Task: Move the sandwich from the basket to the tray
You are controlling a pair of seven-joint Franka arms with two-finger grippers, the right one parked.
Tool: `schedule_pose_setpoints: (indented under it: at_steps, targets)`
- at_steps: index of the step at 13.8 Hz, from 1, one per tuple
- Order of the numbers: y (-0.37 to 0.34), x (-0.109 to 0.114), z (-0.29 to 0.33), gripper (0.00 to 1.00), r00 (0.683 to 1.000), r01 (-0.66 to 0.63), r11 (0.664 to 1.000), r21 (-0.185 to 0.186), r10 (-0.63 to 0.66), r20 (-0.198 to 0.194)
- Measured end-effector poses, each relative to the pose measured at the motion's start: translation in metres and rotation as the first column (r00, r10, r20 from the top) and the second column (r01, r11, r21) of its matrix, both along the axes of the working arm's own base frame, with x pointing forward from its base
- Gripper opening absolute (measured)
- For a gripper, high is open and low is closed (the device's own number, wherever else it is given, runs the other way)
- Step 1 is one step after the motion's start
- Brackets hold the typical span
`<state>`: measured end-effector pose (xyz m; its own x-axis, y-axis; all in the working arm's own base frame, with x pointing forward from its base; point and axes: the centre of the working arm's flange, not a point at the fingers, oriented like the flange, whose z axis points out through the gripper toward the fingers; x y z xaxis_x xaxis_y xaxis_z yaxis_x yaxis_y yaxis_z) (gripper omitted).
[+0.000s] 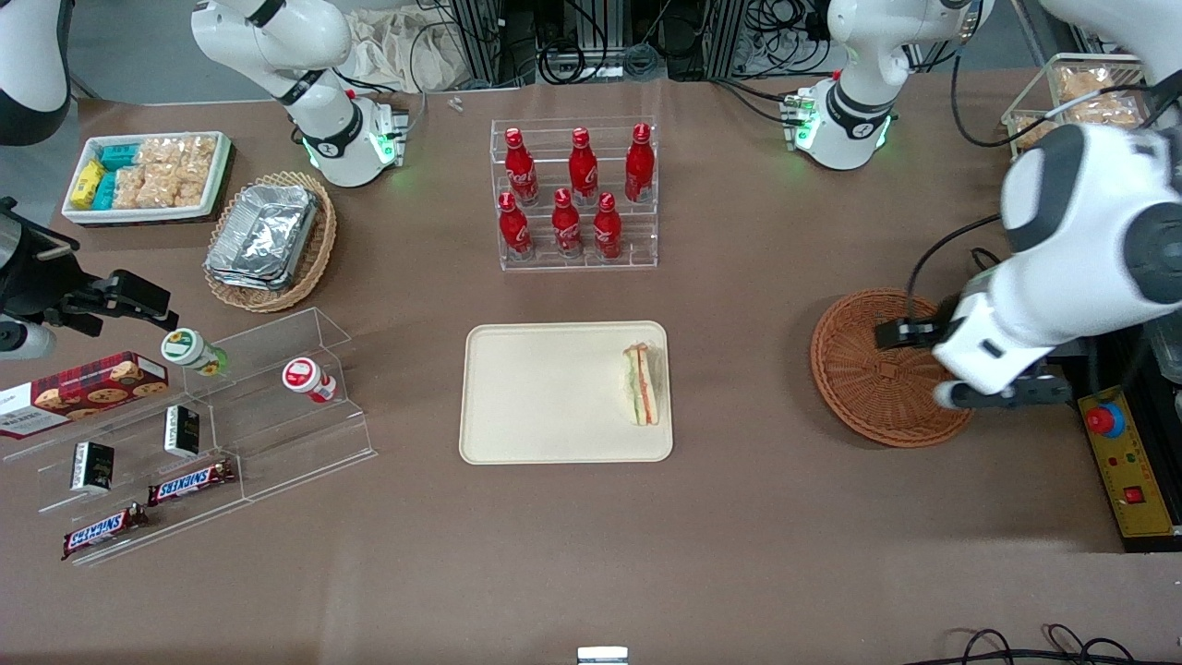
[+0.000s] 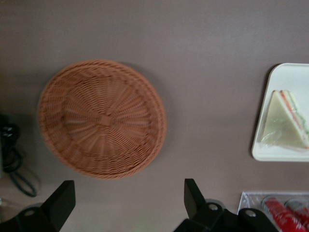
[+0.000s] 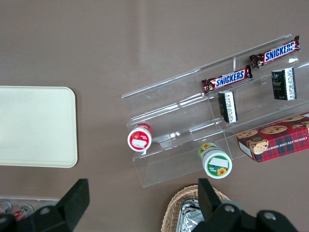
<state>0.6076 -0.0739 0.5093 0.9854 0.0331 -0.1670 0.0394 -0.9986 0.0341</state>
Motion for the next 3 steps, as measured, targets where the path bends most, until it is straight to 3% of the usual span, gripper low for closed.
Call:
schedule_pose_setpoints:
  at_steps: [3]
  targets:
    - [0.04,-0.011,0.023,1.0,1.0,-0.015,1.0,-0.002,0.015,0.008]
